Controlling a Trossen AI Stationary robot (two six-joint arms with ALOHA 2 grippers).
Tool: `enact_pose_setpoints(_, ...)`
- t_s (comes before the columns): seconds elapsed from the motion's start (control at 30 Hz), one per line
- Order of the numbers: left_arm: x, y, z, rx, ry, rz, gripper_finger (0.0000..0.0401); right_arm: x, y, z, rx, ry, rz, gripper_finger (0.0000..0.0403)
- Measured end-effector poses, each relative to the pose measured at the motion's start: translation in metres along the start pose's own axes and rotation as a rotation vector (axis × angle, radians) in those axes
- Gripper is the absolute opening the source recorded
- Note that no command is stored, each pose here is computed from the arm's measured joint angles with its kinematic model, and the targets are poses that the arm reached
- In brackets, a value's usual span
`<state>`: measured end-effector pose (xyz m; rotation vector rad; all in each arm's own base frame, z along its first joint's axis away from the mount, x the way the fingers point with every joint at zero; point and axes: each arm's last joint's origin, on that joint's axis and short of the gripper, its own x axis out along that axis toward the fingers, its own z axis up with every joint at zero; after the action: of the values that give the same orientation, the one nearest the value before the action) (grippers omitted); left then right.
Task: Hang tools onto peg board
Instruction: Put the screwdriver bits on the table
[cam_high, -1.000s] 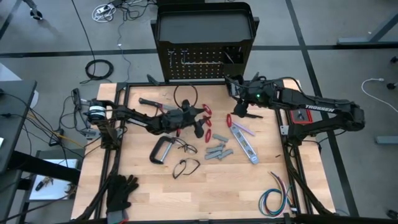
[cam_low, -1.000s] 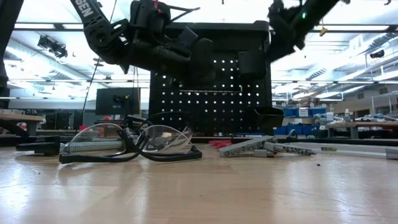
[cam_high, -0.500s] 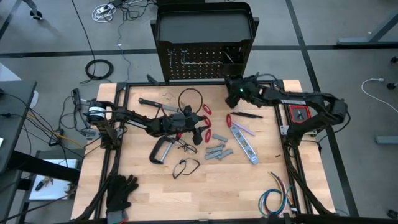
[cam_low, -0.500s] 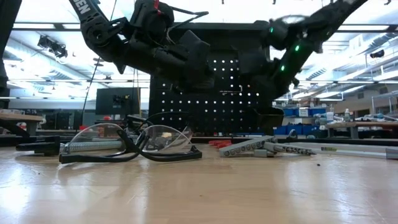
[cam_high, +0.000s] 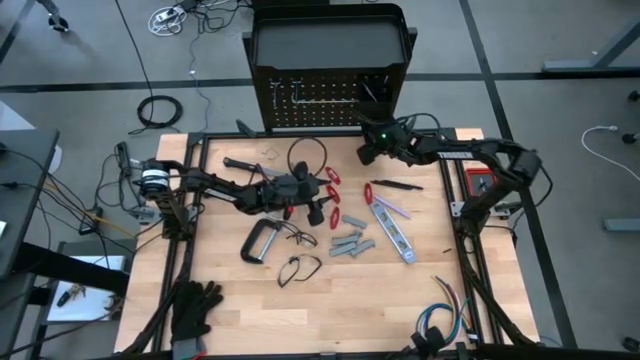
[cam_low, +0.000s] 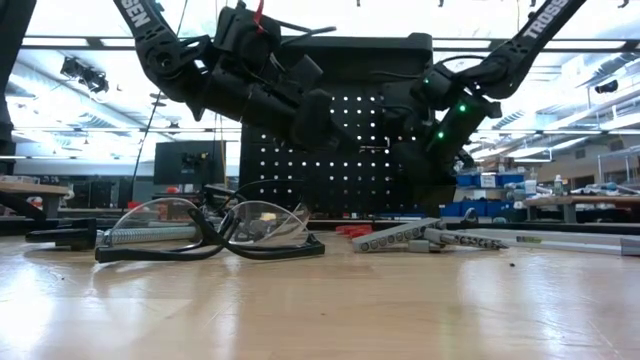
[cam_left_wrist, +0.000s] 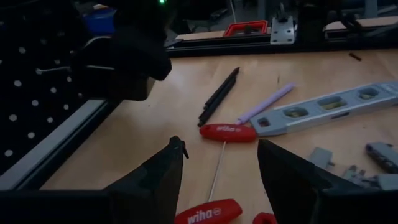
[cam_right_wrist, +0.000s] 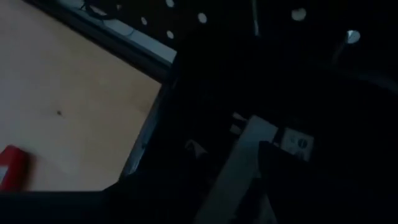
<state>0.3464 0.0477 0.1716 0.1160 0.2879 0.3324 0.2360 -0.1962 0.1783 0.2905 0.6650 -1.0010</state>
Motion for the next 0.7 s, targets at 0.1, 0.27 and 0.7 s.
enact_pose_setpoints(0.1, 0.0001, 0.0005, -0.0011, 0.002, 0.011, 0.001, 0.0202, 0.0015, 0.0009, -0.0013, 0.054, 0.004, -0.005, 0.0209)
enact_pose_setpoints(0.27, 0.0, -0.0002, -0.0017, 0.006, 0.017, -0.001, 0.0202, 0.0015, 0.001, -0.0013, 0.114, 0.004, -0.006, 0.0207)
enact_pose_setpoints(0.7, -0.0001, -0.0006, 0.0003, -0.001, -0.002, -0.002, 0.0202, 0.0013, -0.0017, -0.0074, 0.216, 0.073, -0.023, 0.0203)
